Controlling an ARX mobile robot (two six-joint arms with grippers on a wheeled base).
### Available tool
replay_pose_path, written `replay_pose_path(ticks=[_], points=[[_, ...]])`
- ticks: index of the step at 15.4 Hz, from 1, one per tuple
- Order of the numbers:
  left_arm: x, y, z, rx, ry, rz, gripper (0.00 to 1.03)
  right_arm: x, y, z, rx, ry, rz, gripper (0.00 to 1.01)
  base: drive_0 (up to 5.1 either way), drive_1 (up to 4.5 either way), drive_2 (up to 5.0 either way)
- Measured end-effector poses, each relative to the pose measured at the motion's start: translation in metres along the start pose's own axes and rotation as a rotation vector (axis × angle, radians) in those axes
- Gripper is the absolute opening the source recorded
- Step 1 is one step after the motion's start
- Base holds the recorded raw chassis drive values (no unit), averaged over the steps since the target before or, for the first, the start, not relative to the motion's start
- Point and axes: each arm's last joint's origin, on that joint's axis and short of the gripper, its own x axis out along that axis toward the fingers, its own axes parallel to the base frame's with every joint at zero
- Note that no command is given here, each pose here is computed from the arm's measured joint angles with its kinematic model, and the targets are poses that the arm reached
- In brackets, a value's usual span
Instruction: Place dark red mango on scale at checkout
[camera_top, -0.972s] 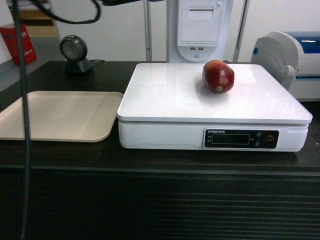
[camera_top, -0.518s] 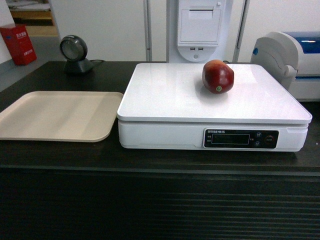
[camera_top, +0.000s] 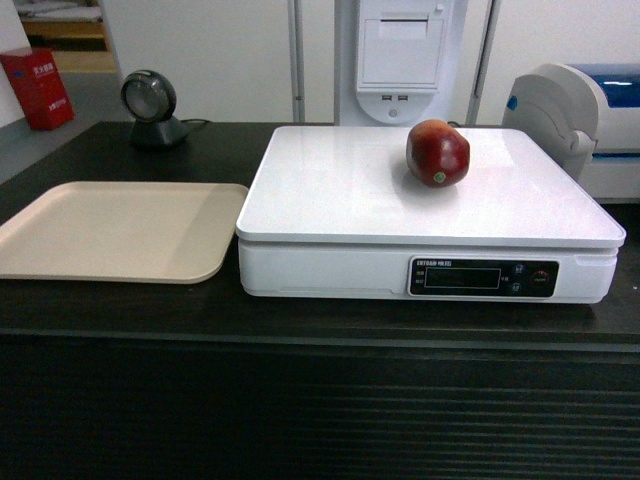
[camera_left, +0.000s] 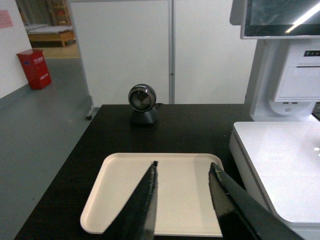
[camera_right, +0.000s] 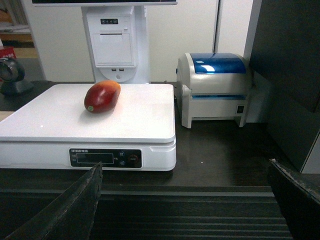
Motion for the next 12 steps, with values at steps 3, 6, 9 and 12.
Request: replay_pose_path(ticks=[3, 6, 9, 12], points=[[-0.024, -0.001, -0.029, -0.003, 0.009, -0.014, 0.01, 0.000, 0.000, 0.000, 0.000, 0.000, 0.000, 0.98, 0.0, 0.00, 0.0], [-0.044, -0.001, -0.049, -0.003, 0.011, -0.013, 0.02, 0.000, 0.000, 0.000, 0.000, 0.000, 0.000, 0.98, 0.0, 0.00, 0.0], [-0.059, -0.001, -0.061, -0.003, 0.010, -0.014, 0.02, 0.000, 0.000, 0.000, 0.000, 0.000, 0.000, 0.98, 0.0, 0.00, 0.0], [-0.071, -0.001, -0.071, -0.003, 0.011, -0.013, 0.02, 0.000, 0.000, 0.000, 0.000, 0.000, 0.000, 0.98, 0.0, 0.00, 0.0]])
